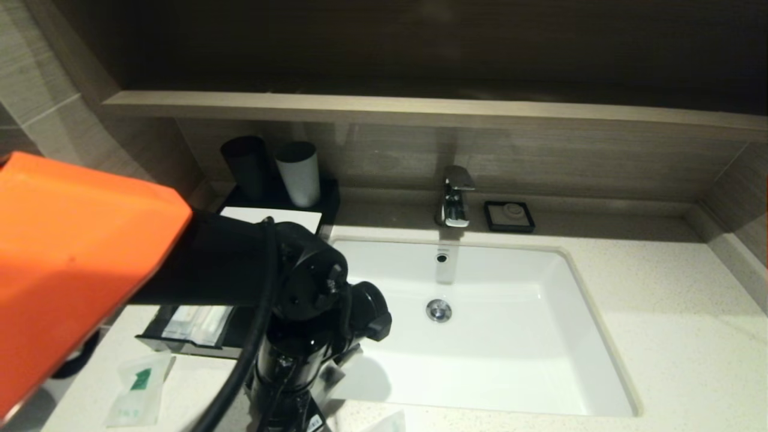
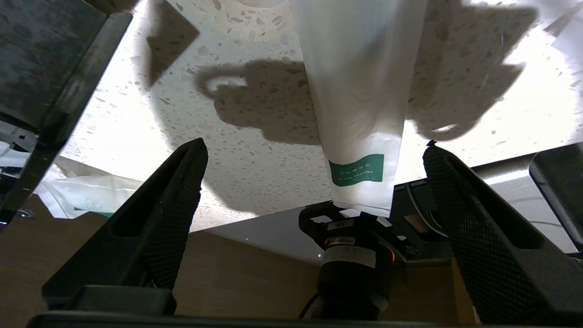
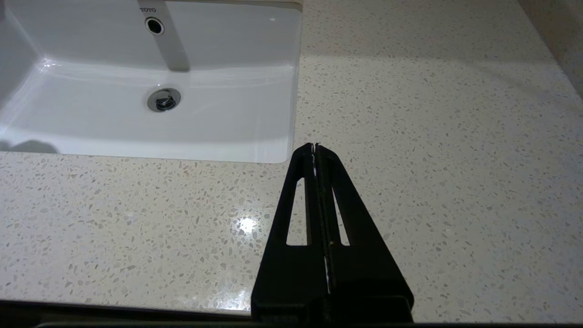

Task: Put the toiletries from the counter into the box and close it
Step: Pick up the bathroom toiletry

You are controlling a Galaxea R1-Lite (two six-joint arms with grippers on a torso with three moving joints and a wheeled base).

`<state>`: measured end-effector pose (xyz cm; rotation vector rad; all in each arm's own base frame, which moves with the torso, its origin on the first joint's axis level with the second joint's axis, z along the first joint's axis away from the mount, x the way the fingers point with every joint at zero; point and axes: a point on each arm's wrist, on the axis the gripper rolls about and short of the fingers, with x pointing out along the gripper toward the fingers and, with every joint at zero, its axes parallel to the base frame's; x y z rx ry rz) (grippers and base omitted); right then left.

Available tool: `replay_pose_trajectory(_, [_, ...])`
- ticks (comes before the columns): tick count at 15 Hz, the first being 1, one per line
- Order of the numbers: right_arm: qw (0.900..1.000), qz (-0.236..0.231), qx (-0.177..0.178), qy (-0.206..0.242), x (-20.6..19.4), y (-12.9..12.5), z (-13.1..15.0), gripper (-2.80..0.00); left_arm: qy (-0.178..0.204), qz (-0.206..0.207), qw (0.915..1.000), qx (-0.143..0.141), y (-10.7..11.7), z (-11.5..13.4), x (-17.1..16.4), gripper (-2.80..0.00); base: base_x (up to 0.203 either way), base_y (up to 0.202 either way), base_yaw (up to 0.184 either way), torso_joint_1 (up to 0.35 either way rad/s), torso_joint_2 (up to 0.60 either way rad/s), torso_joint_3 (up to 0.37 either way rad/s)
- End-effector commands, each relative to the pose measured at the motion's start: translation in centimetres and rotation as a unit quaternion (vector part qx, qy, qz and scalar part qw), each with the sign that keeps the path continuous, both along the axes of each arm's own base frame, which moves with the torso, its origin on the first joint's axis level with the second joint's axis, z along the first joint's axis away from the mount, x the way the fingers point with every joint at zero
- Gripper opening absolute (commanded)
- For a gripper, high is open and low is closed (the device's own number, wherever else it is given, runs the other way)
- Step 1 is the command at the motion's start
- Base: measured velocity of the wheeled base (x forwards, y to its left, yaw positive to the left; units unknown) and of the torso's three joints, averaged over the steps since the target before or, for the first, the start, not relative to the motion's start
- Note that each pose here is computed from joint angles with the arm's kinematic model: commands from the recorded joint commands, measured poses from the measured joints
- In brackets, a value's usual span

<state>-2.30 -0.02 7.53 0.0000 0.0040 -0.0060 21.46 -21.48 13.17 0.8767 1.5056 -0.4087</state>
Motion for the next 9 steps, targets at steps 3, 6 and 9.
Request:
replay_pose_trajectory(3, [1.0, 0.0, 0.0, 0.0, 0.0, 0.0, 0.0, -2.8, 0.006, 0.008, 0.9999, 0.009, 0.03, -0.25, -0.08, 0.0, 0.0, 0.0, 0.0, 0.0, 0.0, 0.0])
replay_pose_trajectory(6, [1.0, 0.0, 0.0, 0.0, 0.0, 0.0, 0.0, -2.8, 0.006, 0.016, 0.9998, 0.012, -0.19, -0.54, -0.19, 0.0, 0.0, 0.0, 0.0, 0.0, 0.0, 0.0])
replay_pose_trajectory(9, [1.0, 0.0, 0.0, 0.0, 0.0, 0.0, 0.0, -2.8, 0.002, 0.02, 0.9997, 0.011, -0.54, -0.56, -0.49, 0.0, 0.0, 0.0, 0.0, 0.0, 0.0, 0.0])
